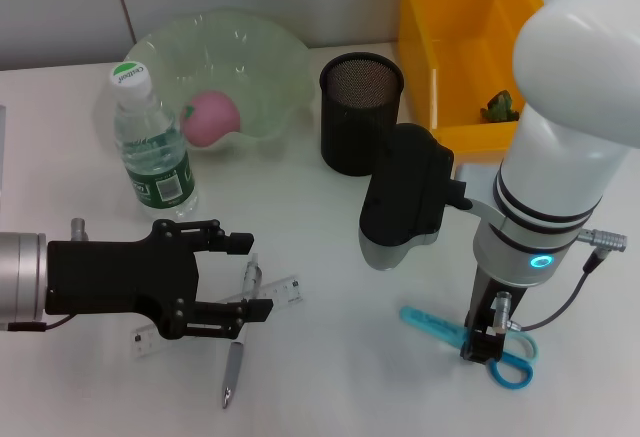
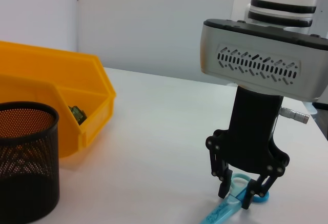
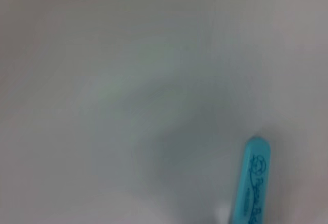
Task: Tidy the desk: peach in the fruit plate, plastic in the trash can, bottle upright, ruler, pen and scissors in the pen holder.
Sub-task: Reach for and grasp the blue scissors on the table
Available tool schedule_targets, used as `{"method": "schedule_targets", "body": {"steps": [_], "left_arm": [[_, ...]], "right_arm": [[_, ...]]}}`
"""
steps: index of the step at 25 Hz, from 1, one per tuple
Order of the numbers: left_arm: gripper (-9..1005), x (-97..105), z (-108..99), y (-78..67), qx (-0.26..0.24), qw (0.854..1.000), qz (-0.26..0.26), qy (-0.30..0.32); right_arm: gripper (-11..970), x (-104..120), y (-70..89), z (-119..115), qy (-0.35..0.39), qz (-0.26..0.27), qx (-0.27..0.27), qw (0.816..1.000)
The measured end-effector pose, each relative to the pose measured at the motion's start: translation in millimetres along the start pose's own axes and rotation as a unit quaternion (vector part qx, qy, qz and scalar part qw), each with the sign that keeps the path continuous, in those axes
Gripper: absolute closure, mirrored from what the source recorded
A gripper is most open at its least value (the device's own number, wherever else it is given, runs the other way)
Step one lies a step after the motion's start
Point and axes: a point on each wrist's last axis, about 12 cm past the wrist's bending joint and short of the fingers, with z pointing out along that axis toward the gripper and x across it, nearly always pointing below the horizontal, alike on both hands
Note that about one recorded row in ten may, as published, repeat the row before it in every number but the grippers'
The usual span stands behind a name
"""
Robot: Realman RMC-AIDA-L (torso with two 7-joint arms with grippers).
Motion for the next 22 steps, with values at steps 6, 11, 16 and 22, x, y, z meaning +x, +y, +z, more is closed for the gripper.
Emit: {"method": "schedule_targets", "body": {"steps": [6,11,16,22], "left_arm": [[223,-0.7,0.2,0.3,0.0,1.0,0.001,-0.001],[223,-1.3,0.3,0.6,0.0,1.0,0.002,-0.001],[224,-2.0,0.5,1.0,0.0,1.0,0.003,-0.001],[224,-2.0,0.5,1.0,0.0,1.0,0.003,-0.001]], "right_arm": [[662,0.2,0.6,0.2,0.002,0.0,0.0,1.0],[662,0.5,0.7,1.1,0.004,0.001,-0.001,1.0],[661,0.2,0.5,1.3,0.003,0.001,0.0,1.0],[661,0.4,0.3,1.8,0.003,0.002,0.0,1.0]]}}
